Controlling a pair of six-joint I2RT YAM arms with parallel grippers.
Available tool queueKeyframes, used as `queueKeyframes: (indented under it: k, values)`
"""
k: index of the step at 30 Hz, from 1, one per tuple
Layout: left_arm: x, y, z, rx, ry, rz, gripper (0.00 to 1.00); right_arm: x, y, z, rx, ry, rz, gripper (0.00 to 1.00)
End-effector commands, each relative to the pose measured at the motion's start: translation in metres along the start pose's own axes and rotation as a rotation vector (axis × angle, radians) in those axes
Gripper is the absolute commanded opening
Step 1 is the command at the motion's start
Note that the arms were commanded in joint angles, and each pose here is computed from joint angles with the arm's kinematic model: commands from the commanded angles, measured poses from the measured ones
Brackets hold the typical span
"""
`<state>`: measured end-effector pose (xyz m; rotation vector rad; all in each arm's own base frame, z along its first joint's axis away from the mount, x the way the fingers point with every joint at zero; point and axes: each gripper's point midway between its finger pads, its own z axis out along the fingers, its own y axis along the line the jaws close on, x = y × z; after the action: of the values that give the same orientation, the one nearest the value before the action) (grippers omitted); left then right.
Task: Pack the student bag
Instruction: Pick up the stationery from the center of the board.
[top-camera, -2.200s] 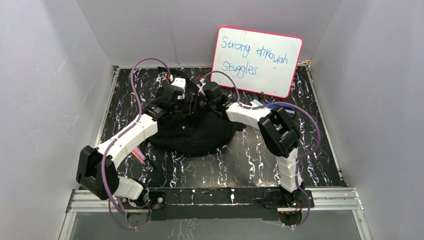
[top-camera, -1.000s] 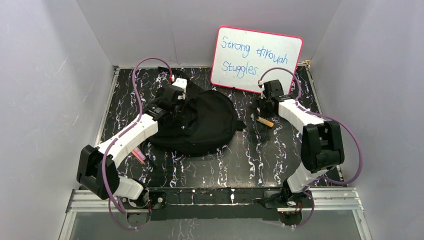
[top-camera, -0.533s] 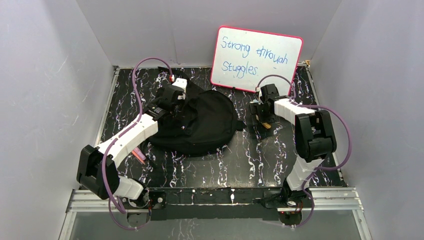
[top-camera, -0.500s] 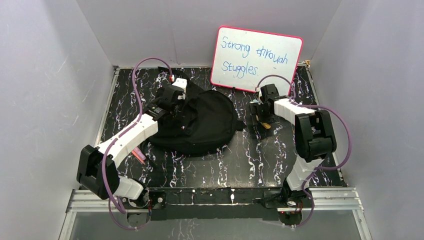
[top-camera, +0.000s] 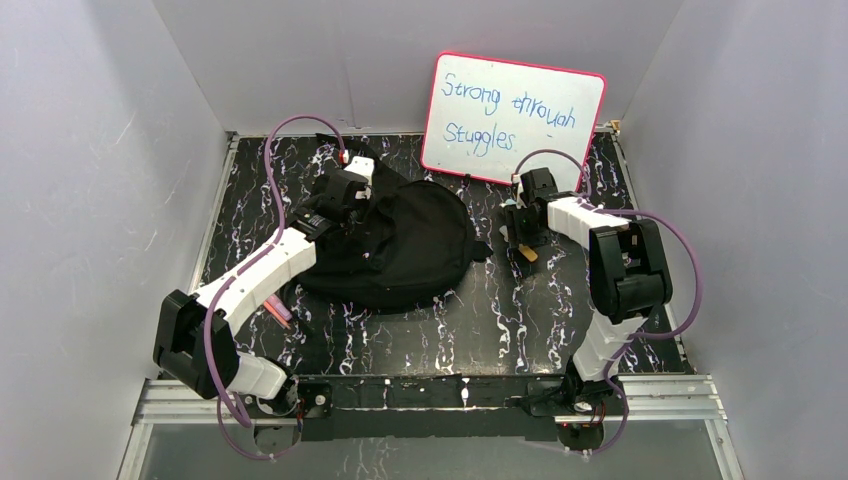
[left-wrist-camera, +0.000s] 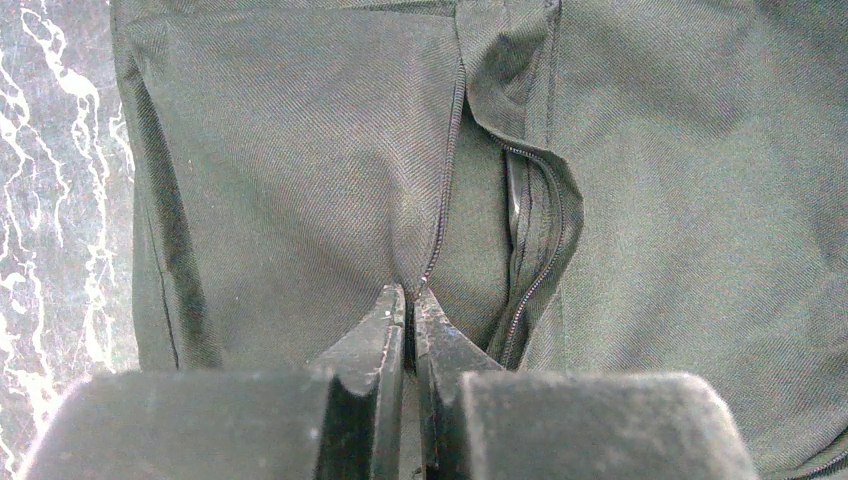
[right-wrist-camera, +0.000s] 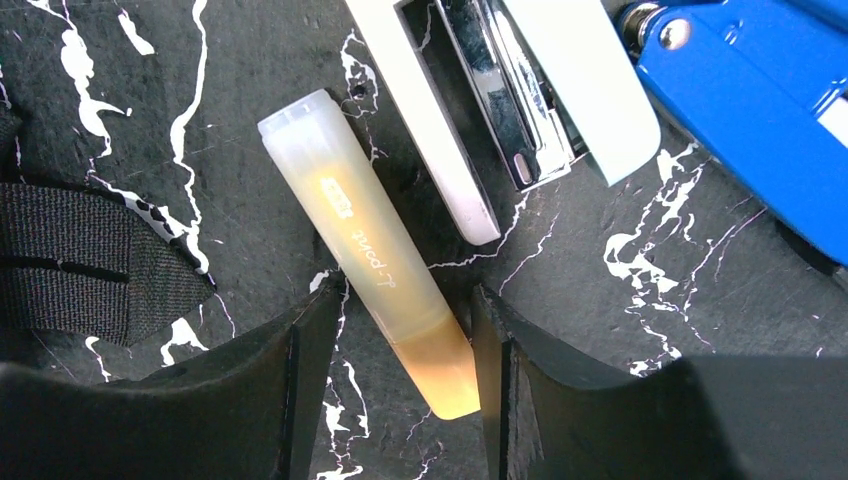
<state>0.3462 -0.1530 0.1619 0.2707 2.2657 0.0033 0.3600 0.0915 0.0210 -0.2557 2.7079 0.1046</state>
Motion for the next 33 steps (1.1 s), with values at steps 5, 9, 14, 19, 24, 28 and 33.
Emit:
queueKeyframes:
  k: [5, 9, 14, 19, 24, 28, 33]
  values:
    - [0.0, 0.0, -0.005, 0.011, -0.01, -0.017, 0.0, -0.01, 0.005, 0.014, -0.031, -0.017, 0.006, 0.6]
    - [-0.001, 0.0, -0.006, 0.012, -0.013, -0.02, 0.0, -0.01, 0.01, 0.015, -0.046, -0.018, 0.003, 0.51]
    - [-0.001, 0.0, -0.006, 0.01, -0.014, -0.019, 0.0, -0.01, 0.014, 0.004, -0.052, -0.043, 0.012, 0.38]
    - [0.0, -0.002, -0.002, 0.016, -0.007, -0.018, 0.0, -0.019, 0.05, -0.025, -0.215, -0.106, 0.026, 0.32]
    - [-0.005, -0.002, 0.0, 0.004, -0.015, -0.024, 0.0, -0.031, 0.115, -0.073, -0.423, -0.175, 0.012, 0.3]
    - [-0.007, -0.001, 0.0, -0.001, -0.025, -0.027, 0.0, -0.047, 0.169, -0.116, -0.577, -0.269, -0.006, 0.27]
    - [-0.008, -0.001, -0.001, 0.002, -0.027, -0.03, 0.0, -0.058, 0.228, -0.147, -0.83, -0.274, 0.005, 0.23]
